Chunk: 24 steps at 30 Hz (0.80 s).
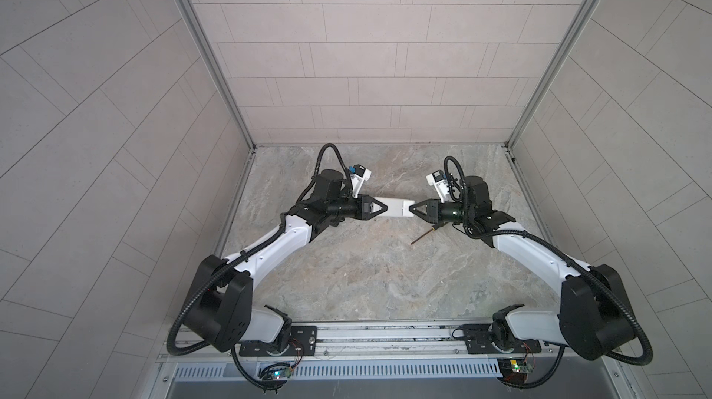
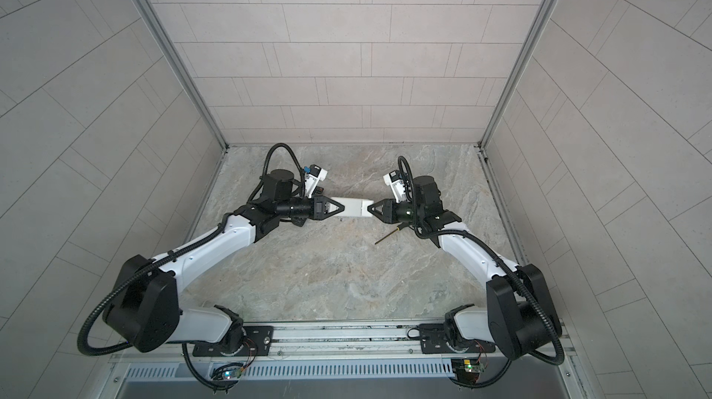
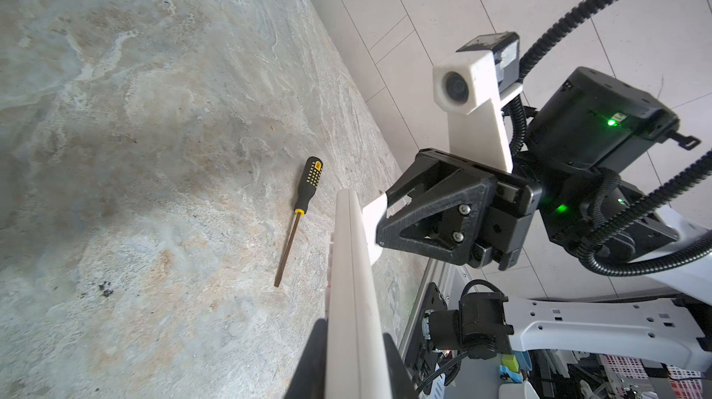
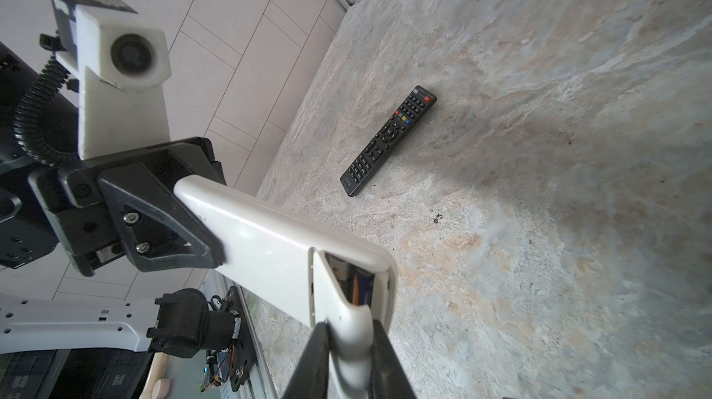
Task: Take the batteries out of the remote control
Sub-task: 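Hold the remote with the left gripper and pull the battery cover off with the right, then release the white battery cover onto the table and raise the right gripper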
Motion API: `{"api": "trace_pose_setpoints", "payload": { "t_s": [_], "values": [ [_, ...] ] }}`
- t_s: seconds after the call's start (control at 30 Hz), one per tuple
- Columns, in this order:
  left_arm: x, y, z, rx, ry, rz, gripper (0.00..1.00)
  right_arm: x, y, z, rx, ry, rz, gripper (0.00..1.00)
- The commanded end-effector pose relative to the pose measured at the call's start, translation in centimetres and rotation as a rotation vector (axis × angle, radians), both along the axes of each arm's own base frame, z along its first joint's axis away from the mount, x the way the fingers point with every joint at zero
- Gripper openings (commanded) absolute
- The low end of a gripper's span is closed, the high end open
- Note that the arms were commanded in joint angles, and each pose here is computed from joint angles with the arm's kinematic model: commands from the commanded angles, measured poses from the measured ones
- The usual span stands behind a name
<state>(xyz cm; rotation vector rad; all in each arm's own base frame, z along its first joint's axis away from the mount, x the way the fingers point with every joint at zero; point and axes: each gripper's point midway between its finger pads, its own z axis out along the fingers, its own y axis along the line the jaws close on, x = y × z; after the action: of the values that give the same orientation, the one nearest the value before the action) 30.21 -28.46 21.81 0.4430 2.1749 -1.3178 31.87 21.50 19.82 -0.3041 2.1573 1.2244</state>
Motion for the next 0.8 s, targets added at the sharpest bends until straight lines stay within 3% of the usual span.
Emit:
{"api": "trace_pose_setpoints", "payload": {
  "t_s": [0.0,0.3,0.77],
  "values": [
    [0.2,-0.5,1.9,-0.027,-0.054,-0.031,0.0,-0.1,-0.1,0.7,-0.004,-0.029,0.003,0.16],
    [0.4,-0.4,1.3,-0.013,-0.042,-0.022,0.0,-0.2,0.3,1.7,0.031,-0.042,0.022,0.06],
    [1.5,1.0,-2.6,0.118,0.05,0.046,0.0,1.3,-1.3,3.3,-0.051,-0.1,-0.011,0.06]
  ]
}}
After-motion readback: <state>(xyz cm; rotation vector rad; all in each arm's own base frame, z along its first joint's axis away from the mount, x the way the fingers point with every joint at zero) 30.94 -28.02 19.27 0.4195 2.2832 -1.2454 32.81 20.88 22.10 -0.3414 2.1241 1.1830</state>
